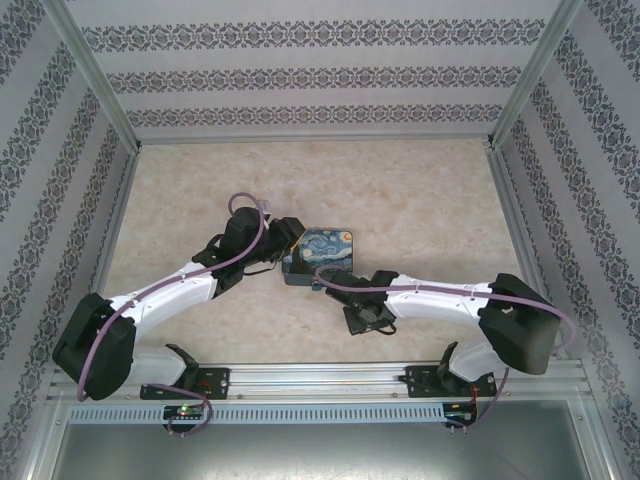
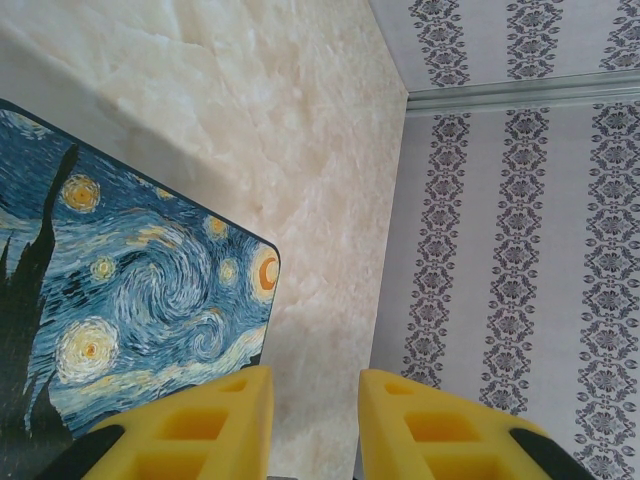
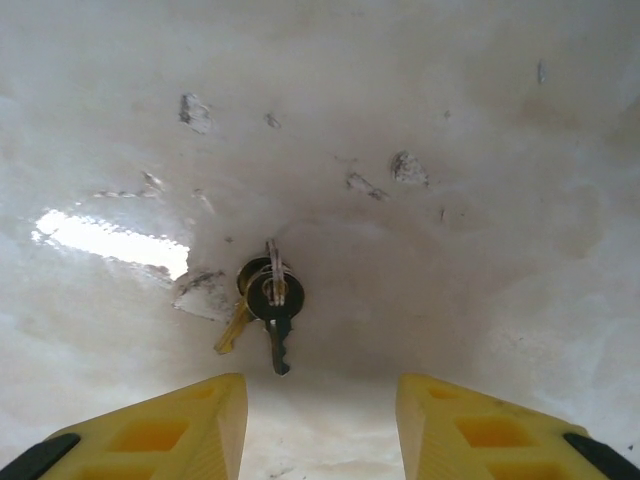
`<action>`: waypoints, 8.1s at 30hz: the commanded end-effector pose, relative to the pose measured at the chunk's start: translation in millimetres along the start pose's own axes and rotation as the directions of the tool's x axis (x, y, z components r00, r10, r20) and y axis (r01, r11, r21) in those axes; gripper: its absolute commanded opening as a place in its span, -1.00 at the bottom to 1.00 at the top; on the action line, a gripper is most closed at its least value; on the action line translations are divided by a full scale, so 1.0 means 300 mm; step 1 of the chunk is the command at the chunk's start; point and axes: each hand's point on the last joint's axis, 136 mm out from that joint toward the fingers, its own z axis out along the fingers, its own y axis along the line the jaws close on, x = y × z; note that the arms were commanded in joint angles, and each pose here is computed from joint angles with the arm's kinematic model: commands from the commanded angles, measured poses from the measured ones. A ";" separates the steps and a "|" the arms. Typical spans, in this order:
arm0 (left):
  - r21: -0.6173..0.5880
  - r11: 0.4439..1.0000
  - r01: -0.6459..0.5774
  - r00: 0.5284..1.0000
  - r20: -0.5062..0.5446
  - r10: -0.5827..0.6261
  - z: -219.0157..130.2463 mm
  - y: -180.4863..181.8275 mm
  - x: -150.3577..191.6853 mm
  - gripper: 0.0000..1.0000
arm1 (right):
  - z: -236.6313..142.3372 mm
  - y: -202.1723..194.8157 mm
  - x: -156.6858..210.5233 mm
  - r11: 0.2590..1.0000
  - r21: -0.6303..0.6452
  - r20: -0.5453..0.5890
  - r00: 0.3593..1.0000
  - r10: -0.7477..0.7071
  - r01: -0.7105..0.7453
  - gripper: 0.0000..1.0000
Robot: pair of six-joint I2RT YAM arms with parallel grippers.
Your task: Unlock the padlock with the key
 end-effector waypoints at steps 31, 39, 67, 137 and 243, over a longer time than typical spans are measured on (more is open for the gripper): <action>0.004 1.000 -0.008 1.000 0.000 0.008 0.002 0.008 -0.012 -0.42 | 0.073 -0.005 -0.109 1.000 -0.012 -0.039 0.999 -0.028 0.028 -0.26; 0.004 1.000 -0.008 1.000 0.000 0.008 0.004 0.008 -0.012 -0.42 | 0.087 -0.005 -0.103 0.999 -0.039 -0.066 0.997 -0.040 0.038 -0.68; 0.004 1.000 -0.011 1.000 -0.004 0.011 -0.010 0.009 -0.007 -0.41 | -0.029 -0.051 0.016 0.968 -0.203 -0.037 0.989 0.142 -0.146 -1.00; 0.329 0.799 0.503 0.864 -0.163 -0.477 0.124 -0.257 0.010 0.16 | -0.647 0.146 -0.601 0.741 -0.660 0.296 0.865 0.406 -0.122 -1.00; 0.504 0.830 -0.238 0.932 -0.122 0.342 0.154 -0.398 0.088 -1.00 | -0.694 -0.007 -0.640 0.400 -0.913 0.318 0.743 0.589 0.074 -0.24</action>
